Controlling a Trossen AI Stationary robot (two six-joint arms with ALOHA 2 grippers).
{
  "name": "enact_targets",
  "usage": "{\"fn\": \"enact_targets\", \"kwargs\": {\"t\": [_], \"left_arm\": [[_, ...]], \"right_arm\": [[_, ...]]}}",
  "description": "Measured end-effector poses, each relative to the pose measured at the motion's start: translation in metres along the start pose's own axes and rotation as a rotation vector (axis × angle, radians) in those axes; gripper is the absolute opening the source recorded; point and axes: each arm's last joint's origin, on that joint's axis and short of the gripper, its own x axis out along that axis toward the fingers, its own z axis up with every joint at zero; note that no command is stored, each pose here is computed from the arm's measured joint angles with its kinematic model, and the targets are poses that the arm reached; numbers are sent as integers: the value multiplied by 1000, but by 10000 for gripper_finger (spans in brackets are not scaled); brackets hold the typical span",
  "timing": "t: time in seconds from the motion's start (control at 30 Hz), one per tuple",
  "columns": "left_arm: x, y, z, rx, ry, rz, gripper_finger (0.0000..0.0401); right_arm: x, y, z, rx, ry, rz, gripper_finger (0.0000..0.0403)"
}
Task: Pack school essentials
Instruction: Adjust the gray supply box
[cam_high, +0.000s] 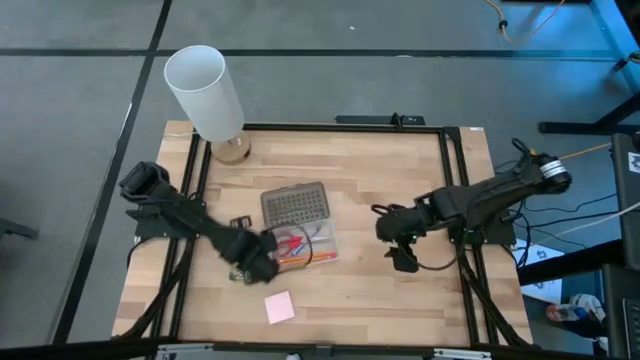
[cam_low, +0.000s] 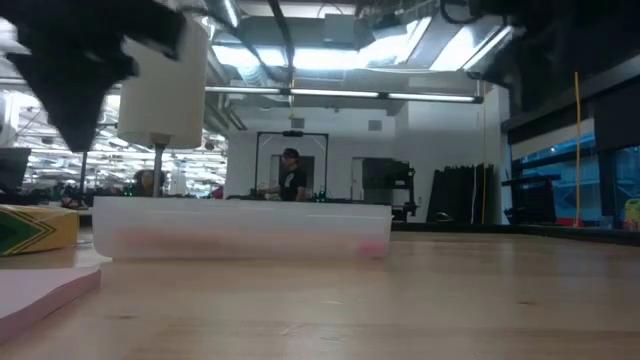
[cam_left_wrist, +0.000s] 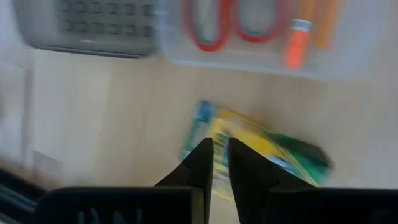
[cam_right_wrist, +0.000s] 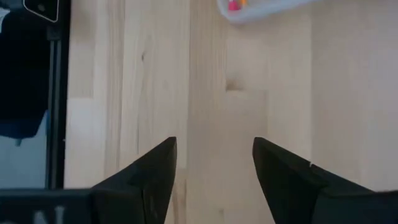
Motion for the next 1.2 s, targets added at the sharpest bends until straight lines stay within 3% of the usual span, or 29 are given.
{"fn": "enact_targets", "kwargs": {"t": [0.2, 0.5, 0.73, 0.93, 1.2], "left_arm": [[27, 27, 23, -6, 88, -70, 27], [55, 52, 43, -18, 61, -144, 24], [61, 64, 67, 32, -65, -198, 14], [68, 82, 78, 44, -87, -147, 3], [70, 97, 98, 56, -224, -151, 1]], "right_arm": [[15, 2, -20, 45, 26, 10, 213], [18, 17, -24, 3, -2, 55, 213], [19, 22, -26, -6, -26, 27, 213], [19, 28, -27, 19, -37, 35, 213], [19, 35, -25, 12, -88, 48, 213]]}}
